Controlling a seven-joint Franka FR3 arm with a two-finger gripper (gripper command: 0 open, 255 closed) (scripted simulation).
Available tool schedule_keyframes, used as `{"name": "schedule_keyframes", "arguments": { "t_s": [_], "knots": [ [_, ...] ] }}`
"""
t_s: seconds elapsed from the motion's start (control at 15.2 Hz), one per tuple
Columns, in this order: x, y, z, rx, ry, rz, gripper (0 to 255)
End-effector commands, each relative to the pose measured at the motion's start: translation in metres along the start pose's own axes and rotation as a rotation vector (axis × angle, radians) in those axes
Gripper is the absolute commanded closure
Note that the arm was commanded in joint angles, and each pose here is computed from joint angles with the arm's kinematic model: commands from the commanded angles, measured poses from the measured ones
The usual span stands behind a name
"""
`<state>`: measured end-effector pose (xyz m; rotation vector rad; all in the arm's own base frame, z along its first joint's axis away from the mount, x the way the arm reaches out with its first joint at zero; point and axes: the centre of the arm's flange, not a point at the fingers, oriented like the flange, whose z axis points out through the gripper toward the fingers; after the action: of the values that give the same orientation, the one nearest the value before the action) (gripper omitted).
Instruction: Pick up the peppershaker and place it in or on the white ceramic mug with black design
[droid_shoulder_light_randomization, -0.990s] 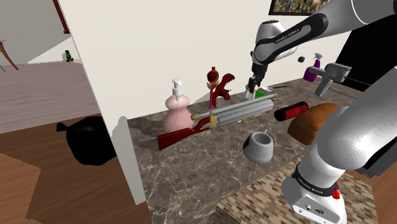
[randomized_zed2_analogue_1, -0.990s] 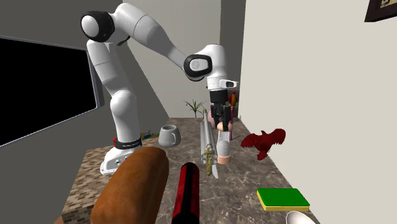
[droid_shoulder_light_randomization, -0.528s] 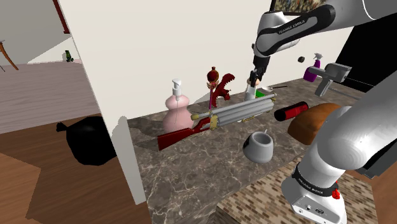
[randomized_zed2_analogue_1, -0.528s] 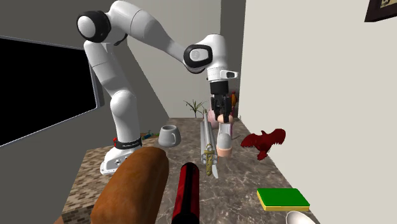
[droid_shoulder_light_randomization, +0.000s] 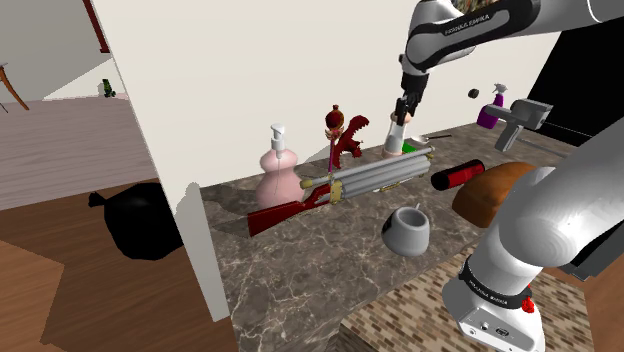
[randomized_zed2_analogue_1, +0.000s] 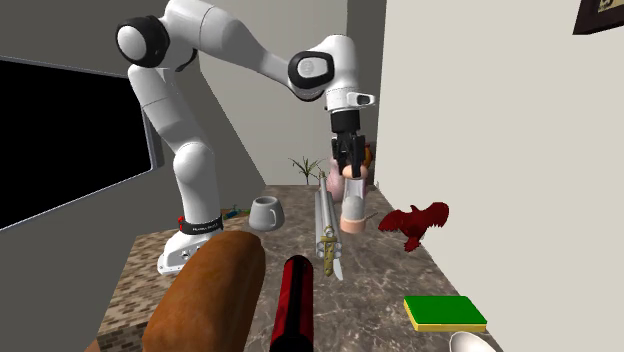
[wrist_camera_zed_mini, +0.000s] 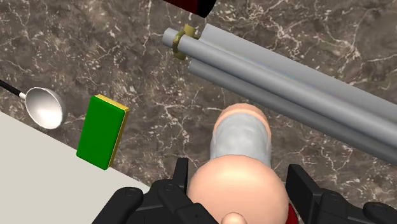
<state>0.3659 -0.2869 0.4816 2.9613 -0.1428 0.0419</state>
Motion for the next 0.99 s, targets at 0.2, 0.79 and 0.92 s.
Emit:
{"name": "schedule_keyframes", "arguments": {
  "t_s": [0.2, 0.79, 0.92],
  "knots": [
    [0.001, 0.005, -0.027, 0.000, 0.000, 0.000, 255],
    [0.002, 0.014, -0.074, 0.000, 0.000, 0.000, 255],
    [0.003, 0.015, -0.081, 0.000, 0.000, 0.000, 255]
  ]
}}
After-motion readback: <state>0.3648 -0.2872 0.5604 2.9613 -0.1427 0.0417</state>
